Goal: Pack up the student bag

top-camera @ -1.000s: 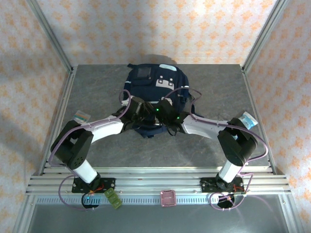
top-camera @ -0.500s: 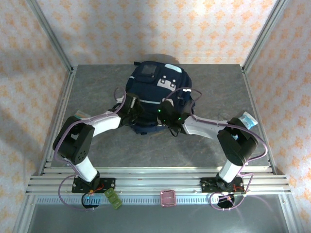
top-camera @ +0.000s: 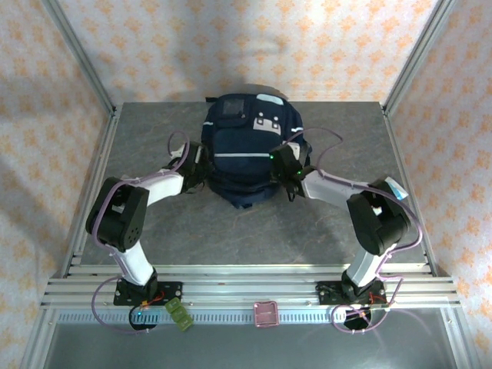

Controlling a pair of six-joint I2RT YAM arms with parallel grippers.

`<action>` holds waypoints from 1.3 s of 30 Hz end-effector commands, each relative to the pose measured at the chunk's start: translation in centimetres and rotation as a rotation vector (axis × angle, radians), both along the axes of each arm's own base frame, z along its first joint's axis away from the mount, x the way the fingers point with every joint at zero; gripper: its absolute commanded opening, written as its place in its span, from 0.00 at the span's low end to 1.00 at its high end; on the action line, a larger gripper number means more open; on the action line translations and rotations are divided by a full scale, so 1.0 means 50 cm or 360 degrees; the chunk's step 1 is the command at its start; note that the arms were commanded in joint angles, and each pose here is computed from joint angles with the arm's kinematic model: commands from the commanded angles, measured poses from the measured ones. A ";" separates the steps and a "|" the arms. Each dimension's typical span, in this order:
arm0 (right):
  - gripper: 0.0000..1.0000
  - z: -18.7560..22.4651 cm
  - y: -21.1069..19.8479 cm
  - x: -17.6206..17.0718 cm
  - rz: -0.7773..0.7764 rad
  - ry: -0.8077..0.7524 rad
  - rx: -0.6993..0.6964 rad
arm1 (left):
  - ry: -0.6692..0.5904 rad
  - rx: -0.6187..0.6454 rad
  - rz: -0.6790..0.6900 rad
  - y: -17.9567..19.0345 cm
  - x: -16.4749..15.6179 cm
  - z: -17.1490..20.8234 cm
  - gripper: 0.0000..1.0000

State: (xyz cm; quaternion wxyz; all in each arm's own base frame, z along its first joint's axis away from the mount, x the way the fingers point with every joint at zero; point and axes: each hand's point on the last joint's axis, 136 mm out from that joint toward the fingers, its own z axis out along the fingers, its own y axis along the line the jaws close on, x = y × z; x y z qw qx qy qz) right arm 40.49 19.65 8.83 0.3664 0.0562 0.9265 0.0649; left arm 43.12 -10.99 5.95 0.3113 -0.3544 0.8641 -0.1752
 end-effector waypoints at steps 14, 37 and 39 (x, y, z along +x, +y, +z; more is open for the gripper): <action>0.00 -0.050 0.193 -0.085 0.0346 0.0109 0.0298 | -0.0170 -0.0090 -0.0233 -0.095 -0.085 0.120 0.50; 0.00 -0.015 0.286 -0.141 0.0484 0.0054 0.0338 | -0.0171 -0.0090 -0.0076 -0.091 -0.048 0.046 0.60; 0.00 -0.013 0.272 -0.134 0.0433 0.0037 0.0299 | -0.0134 -0.0024 -0.0041 -0.077 -0.046 0.023 0.60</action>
